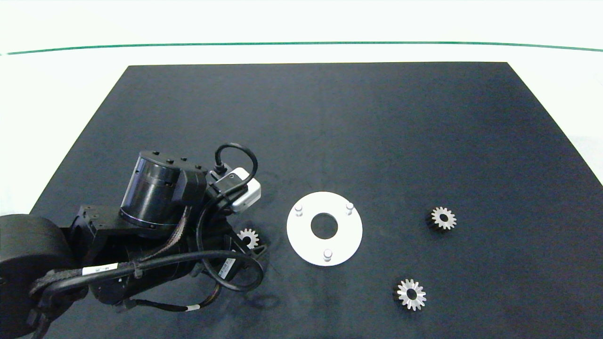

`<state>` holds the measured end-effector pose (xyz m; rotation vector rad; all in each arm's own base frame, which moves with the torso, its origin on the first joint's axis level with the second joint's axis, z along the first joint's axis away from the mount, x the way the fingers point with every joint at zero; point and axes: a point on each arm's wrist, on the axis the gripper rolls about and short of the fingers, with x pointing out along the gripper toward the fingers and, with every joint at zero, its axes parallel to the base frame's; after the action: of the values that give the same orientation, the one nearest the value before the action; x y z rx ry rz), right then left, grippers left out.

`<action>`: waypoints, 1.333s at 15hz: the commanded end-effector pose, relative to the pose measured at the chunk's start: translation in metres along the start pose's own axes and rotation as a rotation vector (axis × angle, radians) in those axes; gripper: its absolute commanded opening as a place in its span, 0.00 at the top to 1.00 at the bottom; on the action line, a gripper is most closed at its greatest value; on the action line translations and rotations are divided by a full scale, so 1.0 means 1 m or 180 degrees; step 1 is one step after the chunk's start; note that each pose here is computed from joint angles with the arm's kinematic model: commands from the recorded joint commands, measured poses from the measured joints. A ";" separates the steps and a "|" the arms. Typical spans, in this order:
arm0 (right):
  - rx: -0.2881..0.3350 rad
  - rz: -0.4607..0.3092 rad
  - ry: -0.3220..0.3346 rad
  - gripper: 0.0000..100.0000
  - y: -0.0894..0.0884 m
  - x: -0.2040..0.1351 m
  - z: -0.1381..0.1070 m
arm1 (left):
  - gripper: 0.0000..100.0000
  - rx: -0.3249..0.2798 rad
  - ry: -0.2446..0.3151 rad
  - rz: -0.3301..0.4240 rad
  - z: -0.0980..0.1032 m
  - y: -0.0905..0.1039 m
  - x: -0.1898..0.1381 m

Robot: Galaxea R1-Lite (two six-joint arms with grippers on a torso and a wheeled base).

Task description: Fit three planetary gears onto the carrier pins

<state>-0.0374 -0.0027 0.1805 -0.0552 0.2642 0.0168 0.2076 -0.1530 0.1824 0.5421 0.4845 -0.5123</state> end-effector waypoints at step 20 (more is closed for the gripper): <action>-0.0002 -0.0001 0.0007 0.00 0.000 0.000 0.000 | 0.11 -0.0157 0.0218 -0.0063 -0.018 -0.006 0.021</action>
<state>-0.0373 -0.0027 0.1811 -0.0552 0.2621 0.0157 0.2144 -0.1527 0.1550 0.5075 0.5689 -0.5007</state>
